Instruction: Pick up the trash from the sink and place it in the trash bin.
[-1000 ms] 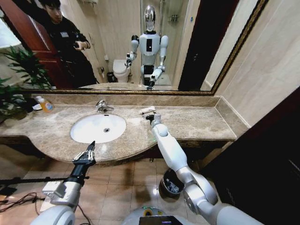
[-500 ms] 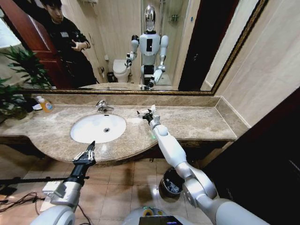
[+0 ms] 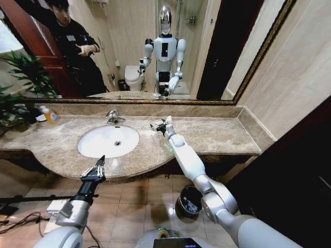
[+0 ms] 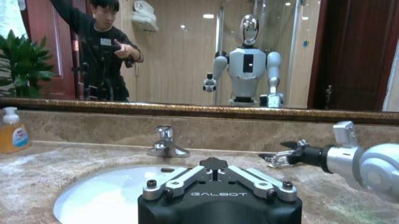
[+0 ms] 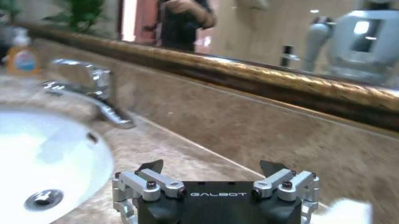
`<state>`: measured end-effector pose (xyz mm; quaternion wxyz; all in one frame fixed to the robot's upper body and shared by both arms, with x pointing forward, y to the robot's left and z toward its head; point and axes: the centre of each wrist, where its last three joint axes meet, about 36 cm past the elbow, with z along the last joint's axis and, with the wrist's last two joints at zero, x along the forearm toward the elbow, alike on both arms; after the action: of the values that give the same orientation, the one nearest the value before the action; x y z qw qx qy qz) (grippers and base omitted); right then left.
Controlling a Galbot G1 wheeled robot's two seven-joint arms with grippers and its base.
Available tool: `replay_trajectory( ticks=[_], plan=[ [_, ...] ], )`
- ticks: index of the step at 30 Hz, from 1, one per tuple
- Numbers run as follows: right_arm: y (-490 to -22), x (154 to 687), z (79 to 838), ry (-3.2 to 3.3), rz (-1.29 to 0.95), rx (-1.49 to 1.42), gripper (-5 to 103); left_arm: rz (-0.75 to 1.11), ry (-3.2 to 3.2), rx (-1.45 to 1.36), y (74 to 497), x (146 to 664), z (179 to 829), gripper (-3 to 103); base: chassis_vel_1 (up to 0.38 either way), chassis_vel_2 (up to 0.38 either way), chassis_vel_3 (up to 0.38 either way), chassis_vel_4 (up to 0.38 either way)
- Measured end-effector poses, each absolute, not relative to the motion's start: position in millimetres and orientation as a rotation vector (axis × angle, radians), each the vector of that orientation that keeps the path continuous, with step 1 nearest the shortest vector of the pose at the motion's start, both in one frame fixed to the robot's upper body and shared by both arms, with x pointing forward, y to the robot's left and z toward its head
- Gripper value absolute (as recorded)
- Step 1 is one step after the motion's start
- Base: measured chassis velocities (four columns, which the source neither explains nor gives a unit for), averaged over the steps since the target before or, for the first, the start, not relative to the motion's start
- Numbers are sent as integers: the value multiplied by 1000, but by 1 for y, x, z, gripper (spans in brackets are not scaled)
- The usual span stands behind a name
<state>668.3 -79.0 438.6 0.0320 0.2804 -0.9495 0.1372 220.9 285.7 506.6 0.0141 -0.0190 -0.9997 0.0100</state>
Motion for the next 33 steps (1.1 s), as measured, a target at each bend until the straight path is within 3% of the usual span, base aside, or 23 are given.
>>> replay_trajectory(
  ticks=[13,33],
  plan=[
    [-76,683,482,-2785,481,705,100,31,-3113,-59,286,221,507,0,0,0,0,0],
    [-98,695,477,-2691,596,761,100,31,-3113,-59,286,221,507,0,0,0,0,0]
  ],
)
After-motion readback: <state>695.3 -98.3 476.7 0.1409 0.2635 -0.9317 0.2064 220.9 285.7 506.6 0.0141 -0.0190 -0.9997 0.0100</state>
